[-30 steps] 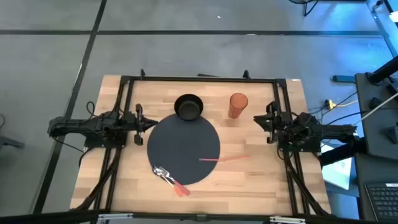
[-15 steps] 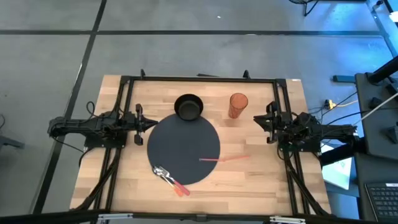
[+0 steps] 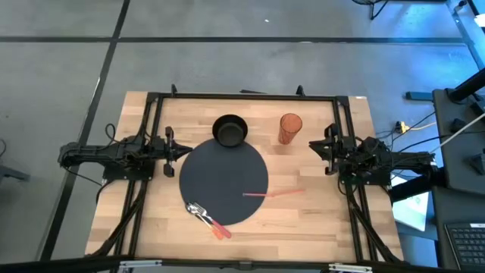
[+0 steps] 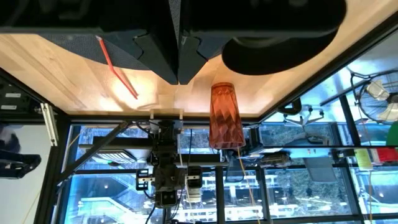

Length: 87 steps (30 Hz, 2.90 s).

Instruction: Pick & Place Utensil

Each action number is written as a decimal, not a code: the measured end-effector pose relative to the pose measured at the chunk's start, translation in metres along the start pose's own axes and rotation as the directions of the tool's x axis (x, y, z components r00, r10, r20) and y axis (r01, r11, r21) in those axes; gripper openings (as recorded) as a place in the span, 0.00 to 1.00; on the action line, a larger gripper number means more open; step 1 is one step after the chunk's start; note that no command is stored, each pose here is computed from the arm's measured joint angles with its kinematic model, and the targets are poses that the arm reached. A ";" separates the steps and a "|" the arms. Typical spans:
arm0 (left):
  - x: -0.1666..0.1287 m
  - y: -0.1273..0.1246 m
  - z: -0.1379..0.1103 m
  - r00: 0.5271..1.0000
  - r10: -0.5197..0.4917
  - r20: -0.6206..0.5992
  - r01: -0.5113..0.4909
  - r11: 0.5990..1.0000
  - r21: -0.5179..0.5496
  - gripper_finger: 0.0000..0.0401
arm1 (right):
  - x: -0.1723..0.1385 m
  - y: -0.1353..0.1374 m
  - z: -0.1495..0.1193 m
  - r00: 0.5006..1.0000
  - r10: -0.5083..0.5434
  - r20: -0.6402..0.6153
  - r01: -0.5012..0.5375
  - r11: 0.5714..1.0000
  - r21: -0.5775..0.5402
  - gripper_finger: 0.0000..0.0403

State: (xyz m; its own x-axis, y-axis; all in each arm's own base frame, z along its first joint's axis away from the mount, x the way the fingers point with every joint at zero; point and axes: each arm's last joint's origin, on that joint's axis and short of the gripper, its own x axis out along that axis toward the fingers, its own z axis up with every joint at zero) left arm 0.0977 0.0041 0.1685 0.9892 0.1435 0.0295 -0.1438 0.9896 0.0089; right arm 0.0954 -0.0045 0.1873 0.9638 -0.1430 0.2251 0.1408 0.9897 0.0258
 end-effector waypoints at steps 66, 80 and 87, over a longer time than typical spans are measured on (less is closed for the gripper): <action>0.000 0.000 0.000 1.000 0.000 0.000 0.000 1.000 0.000 0.01 | 0.000 0.000 0.000 1.000 0.000 -0.001 0.000 1.000 0.002 0.12; 0.000 0.000 0.006 0.998 0.001 0.061 0.003 0.998 -0.061 0.01 | 0.000 0.000 0.000 1.000 0.000 0.000 0.000 1.000 0.001 0.12; -0.001 0.000 0.017 0.985 0.004 0.174 0.036 0.973 -0.226 0.01 | 0.000 0.000 0.000 1.000 0.001 0.000 -0.001 0.994 0.109 0.12</action>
State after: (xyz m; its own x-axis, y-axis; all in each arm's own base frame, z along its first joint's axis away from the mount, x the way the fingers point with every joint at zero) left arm 0.0957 0.0041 0.1855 0.9686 0.1433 0.2033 -0.0984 0.9714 -0.2162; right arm 0.0954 -0.0044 0.1874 0.9638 -0.1425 0.2253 0.1147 0.9846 0.1320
